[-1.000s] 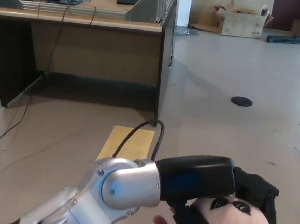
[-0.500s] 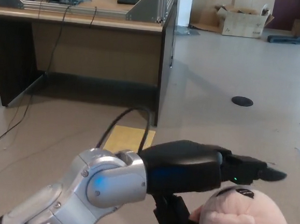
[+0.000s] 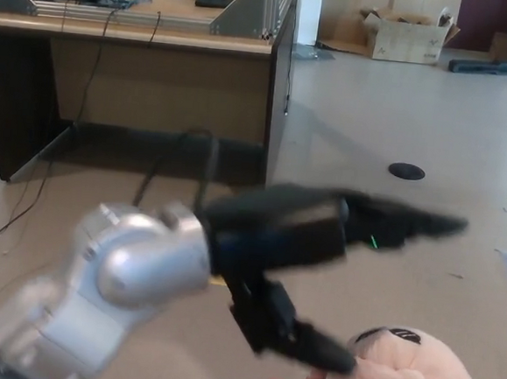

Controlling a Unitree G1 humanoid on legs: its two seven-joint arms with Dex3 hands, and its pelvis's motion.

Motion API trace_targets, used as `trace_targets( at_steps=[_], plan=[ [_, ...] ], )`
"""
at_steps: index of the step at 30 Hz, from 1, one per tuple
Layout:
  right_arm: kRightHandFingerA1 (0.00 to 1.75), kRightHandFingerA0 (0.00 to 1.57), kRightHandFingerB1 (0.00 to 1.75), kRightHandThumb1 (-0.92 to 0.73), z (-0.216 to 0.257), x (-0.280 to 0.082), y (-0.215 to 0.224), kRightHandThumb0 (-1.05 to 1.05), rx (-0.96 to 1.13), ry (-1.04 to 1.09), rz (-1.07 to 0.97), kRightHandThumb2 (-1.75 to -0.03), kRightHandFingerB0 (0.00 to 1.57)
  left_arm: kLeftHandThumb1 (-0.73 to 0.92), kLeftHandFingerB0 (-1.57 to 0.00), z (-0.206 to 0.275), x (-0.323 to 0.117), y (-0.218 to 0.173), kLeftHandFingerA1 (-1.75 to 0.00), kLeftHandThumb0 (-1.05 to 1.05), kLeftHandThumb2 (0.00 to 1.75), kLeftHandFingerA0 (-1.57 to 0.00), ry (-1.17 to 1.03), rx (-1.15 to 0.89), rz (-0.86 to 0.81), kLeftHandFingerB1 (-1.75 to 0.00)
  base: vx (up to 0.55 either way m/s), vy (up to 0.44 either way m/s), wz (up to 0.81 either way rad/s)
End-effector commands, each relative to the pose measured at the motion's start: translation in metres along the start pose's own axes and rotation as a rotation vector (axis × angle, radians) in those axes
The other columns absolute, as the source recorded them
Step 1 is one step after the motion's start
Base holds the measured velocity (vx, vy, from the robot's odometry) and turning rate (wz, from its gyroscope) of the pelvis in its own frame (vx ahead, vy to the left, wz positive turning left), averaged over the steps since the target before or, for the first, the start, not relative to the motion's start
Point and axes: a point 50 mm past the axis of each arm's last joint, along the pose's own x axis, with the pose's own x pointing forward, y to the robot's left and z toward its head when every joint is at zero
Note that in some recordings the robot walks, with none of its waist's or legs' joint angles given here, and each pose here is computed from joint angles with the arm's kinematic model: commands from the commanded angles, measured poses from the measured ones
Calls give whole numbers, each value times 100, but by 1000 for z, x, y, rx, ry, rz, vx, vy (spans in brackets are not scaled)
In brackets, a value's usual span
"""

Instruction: The robot extends its left hand to pick up an emotional support dumpling from the palm of a person and brings its hand down by its side. Then it extends its arm again to hand the dumpling back to the person.

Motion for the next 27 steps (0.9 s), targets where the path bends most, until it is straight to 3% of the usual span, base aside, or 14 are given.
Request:
trace_targets(
  at_steps=[1, 2, 3, 4, 7, 8, 15, 17, 18, 21, 22, 23, 24, 27],
  plan=[
    [42, 70, 36, -68, 1, 2, -1, -42, 55, 40, -30, -60, 50, 45, 0, 3, -15, 37, -5, -84, 89, 0, -36, -50, 52, 0, 0, 0, 0],
    [42, 70, 36, -68, 1, 2, -1, -42, 55, 40, -30, -60, 50, 45, 0, 3, -15, 37, -5, -84, 89, 0, -37, -51, 51, 0, 0, 0, 0],
    [47, 74, 39, -64, 2, 1, 0, -35, 44, 10, -53, -59, 53, 56, 0, -3, -32, 52, 0, -93, 57, 0, -21, -95, 78, 0, 0, 0, 0],
    [46, 74, 38, -64, 2, 0, 0, -38, 38, 1, -57, -59, 53, 47, 0, -5, -40, 58, 0, -84, 86, 0, -17, -112, 91, 0, 0, 0, 0],
    [46, 74, 38, -64, 2, 0, 0, -38, 32, -4, -56, -59, 53, 47, 0, -7, -48, 64, 0, -84, 86, 0, -16, -126, 102, 0, 0, 0, 0],
    [47, 76, 39, -65, 2, 1, -1, -38, 35, -4, -58, -60, 54, 37, 0, -16, -65, 68, -11, -82, 72, 0, 15, -175, 133, -8, 0, 0, 0],
    [48, 77, 39, -62, 1, 0, 1, -35, 37, -6, -68, -59, 54, 45, 0, -60, -137, 46, -17, -77, 85, -9, 159, -379, 285, -6, 0, 0, 0],
    [47, 76, 39, -63, -4, -4, 2, -36, 47, 9, -65, -59, 53, 39, 0, -90, -166, 4, -20, -71, 84, -2, 285, -513, 357, -11, 0, 0, 0],
    [47, 75, 39, -64, -6, -5, 3, -36, 48, 12, -63, -59, 53, 50, 0, -102, -181, -18, -27, -86, 56, -1, 363, -565, 395, -13, 0, 0, 0],
    [47, 75, 39, -64, -6, -6, 3, -36, 46, 12, -60, -59, 53, 50, 0, -112, -196, -39, -27, -86, 56, -1, 441, -604, 428, -13, 0, 0, 0],
    [47, 75, 39, -63, -7, -6, 3, -36, 55, 25, -73, -59, 53, 38, -1, -135, -224, -87, -31, -61, 76, -2, 619, -676, 523, -14, 0, 0, 0],
    [47, 75, 39, -63, -7, -6, 3, -36, 55, 25, -73, -59, 53, 38, -1, -135, -224, -87, -31, -61, 76, -2, 619, -676, 523, -14, 0, 0, 0],
    [46, 75, 38, -63, -8, -6, 3, -38, 57, 31, -78, -59, 51, 45, -9, -144, -238, -115, -35, -43, 57, -11, 751, -678, 571, -21, 0, 0, 0],
    [46, 75, 38, -64, -11, -9, 4, -36, 57, 36, -81, -59, 52, 41, -7, -153, -260, -174, -37, -31, 59, -12, 986, -646, 629, -28, 0, 0, 0]
  ],
)
